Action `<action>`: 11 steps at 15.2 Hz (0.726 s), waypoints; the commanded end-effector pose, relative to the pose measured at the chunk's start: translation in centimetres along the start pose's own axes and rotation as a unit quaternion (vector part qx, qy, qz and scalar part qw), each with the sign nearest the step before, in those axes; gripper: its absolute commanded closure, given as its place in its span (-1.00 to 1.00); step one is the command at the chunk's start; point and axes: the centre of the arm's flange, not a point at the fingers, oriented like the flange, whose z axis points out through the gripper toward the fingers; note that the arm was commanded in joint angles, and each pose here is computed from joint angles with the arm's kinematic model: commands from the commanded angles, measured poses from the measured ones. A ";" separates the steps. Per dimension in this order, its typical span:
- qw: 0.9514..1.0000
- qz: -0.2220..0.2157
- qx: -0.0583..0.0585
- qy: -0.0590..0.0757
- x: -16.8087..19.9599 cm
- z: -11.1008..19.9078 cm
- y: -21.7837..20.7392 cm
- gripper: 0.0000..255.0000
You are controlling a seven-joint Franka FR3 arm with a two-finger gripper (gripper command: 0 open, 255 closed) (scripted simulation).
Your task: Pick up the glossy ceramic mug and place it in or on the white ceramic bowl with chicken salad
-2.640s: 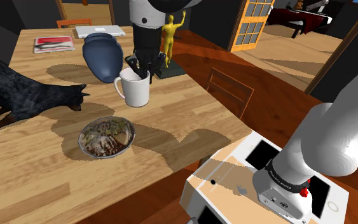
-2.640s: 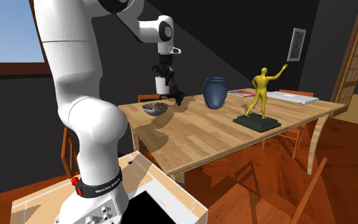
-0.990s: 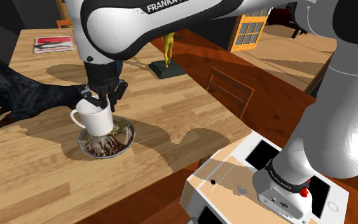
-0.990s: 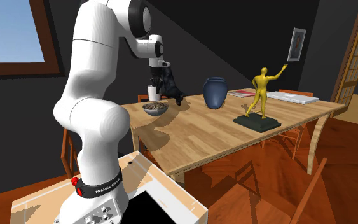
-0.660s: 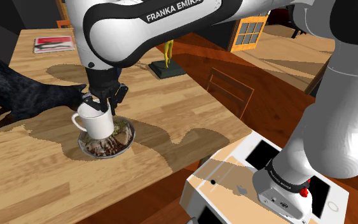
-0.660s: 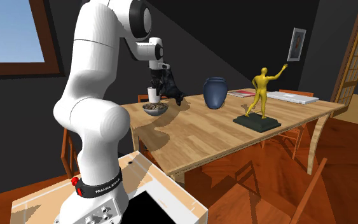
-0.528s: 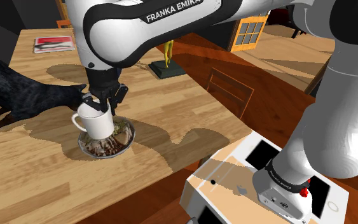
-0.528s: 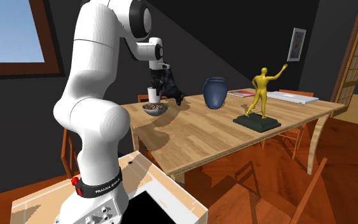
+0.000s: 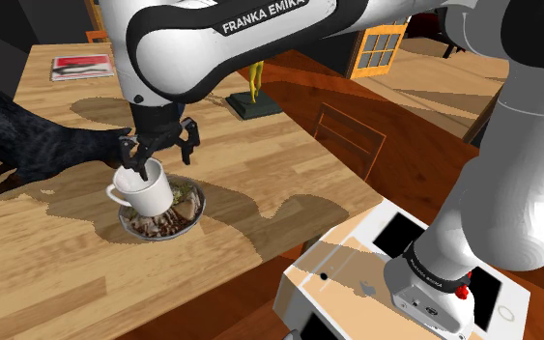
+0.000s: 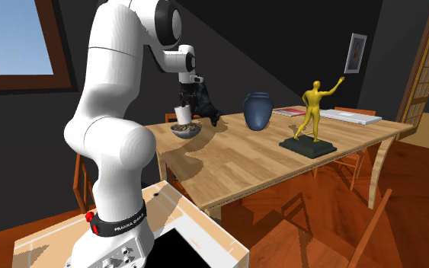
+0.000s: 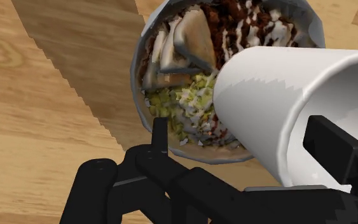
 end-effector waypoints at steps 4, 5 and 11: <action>1.000 0.000 0.000 0.000 0.0 -4.0 0.0 -1.00; 1.000 0.000 0.000 0.000 0.0 -5.0 0.0 -1.00; 1.000 0.000 0.000 0.000 0.0 -5.0 0.0 -1.00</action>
